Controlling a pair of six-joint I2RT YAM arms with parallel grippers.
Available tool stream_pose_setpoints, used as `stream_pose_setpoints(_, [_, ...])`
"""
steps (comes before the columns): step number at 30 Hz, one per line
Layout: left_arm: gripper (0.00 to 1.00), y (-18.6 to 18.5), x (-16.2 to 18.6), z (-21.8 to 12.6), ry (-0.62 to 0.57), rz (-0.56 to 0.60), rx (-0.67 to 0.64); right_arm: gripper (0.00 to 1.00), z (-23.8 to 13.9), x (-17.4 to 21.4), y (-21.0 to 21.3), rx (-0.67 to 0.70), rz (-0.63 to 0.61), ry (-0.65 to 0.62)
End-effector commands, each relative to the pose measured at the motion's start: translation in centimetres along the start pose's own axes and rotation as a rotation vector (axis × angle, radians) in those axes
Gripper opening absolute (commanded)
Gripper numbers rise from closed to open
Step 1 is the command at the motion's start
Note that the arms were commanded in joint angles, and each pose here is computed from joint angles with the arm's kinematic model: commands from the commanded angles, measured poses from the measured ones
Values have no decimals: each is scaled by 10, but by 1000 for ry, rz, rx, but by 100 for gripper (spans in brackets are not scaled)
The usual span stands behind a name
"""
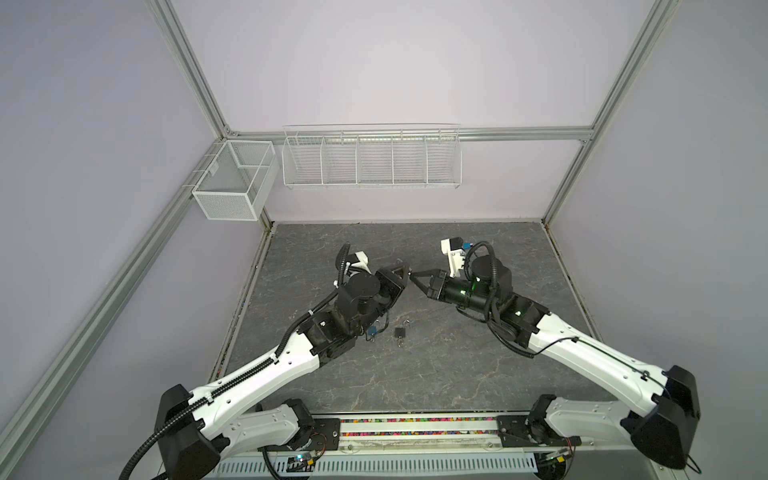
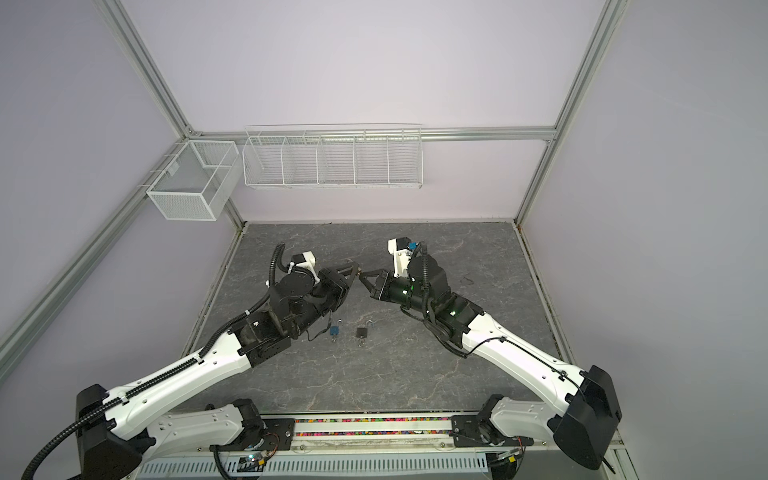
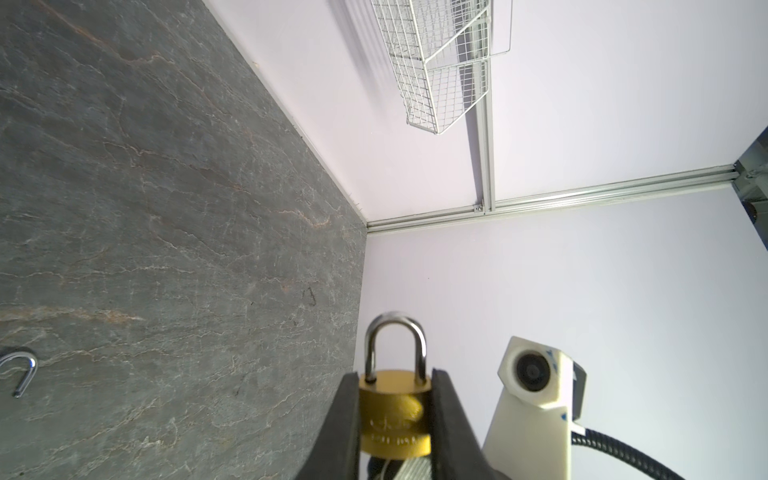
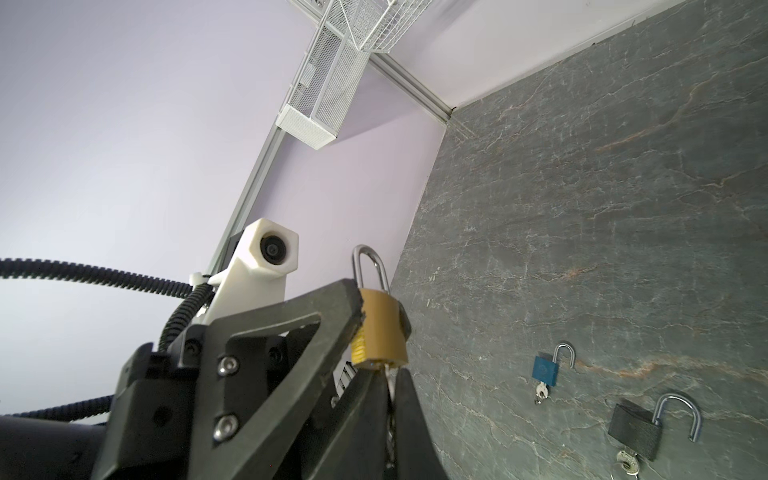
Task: Unlock with the key
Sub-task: 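Turn the key with the right gripper while the left holds the padlock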
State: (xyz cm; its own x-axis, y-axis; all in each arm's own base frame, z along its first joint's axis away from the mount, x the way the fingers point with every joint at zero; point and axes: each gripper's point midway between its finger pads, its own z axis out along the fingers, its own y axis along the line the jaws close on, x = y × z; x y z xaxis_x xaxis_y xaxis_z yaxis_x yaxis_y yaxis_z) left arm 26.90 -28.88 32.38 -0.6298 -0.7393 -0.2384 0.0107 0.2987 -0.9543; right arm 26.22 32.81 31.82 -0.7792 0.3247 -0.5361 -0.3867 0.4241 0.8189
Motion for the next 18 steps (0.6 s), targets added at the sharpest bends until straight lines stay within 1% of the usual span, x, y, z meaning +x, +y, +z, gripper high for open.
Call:
stream_pose_setpoints(1, [0,-1,29,-2,115,69,7,6,-13,-28,40,-126,-56,-114])
stream_pose_setpoints(7, [0,-14,17,-8,71,121,26,7,-17,-28,31,-67,-97,-127])
stream_pose_setpoints(9, [0,-17,14,-10,61,132,32,10,-18,-30,33,-65,-115,-130])
stream_pose_setpoints(12, [0,-14,9,-12,33,149,19,19,-23,-31,32,-41,-144,-130])
stream_pose_setpoints(14, [0,-15,5,-14,17,171,22,30,-28,-30,30,-20,-169,-126])
stream_pose_setpoints(16, [0,-16,0,-16,3,212,5,39,-32,-26,25,9,-188,-107])
stream_pose_setpoints(18, [0,-18,-5,-19,-15,300,2,46,-38,-23,22,37,-210,-82])
